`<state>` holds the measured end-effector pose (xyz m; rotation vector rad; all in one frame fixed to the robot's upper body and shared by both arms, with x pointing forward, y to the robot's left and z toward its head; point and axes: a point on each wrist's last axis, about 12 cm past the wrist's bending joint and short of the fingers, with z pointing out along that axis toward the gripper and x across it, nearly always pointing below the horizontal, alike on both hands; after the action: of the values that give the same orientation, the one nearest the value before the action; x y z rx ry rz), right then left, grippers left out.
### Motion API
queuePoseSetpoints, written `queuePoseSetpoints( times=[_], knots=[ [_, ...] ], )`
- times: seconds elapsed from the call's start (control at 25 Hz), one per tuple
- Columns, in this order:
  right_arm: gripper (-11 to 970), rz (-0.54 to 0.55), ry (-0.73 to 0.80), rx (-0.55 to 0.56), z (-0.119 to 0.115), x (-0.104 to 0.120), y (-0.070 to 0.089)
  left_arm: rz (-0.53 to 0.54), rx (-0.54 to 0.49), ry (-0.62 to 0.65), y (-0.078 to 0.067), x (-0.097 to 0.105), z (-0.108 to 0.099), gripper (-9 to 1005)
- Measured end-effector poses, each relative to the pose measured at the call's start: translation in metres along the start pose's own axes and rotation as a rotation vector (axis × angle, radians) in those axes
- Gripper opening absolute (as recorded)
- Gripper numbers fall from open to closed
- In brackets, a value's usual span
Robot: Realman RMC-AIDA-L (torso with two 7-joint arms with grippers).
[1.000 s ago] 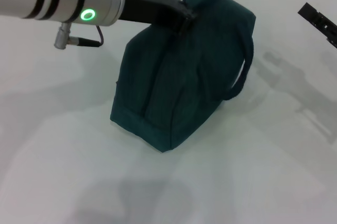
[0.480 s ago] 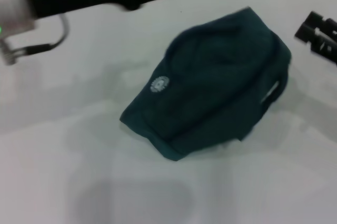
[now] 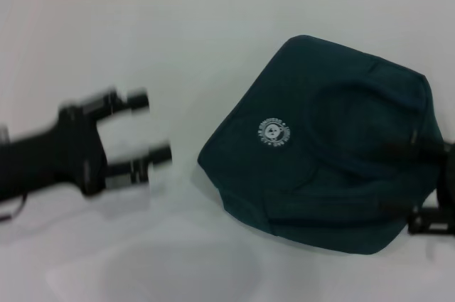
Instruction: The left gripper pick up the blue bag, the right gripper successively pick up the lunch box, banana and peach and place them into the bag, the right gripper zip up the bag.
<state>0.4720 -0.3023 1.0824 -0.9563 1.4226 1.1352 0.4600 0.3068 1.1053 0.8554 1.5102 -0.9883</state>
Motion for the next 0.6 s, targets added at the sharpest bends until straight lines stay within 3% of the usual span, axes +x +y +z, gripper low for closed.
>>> queuePoseSetpoints(
  times=[0.16, 0.28, 0.6],
  knots=[
    [859, 0.014, 0.062, 0.049, 0.001, 0.021, 0.007, -0.032, -0.007, 0.084, -0.009, 0.034, -0.003, 871],
    [859, 0.014, 0.099, 0.08, 0.004, 0.032, 0.01, -0.05, 0.007, 0.111, -0.011, 0.047, 0.001, 871],
    [858, -0.005, 0.131, 0.109, 0.002, 0.04, 0.01, -0.029, 0.029, 0.133, -0.015, 0.056, 0.001, 869]
  ],
)
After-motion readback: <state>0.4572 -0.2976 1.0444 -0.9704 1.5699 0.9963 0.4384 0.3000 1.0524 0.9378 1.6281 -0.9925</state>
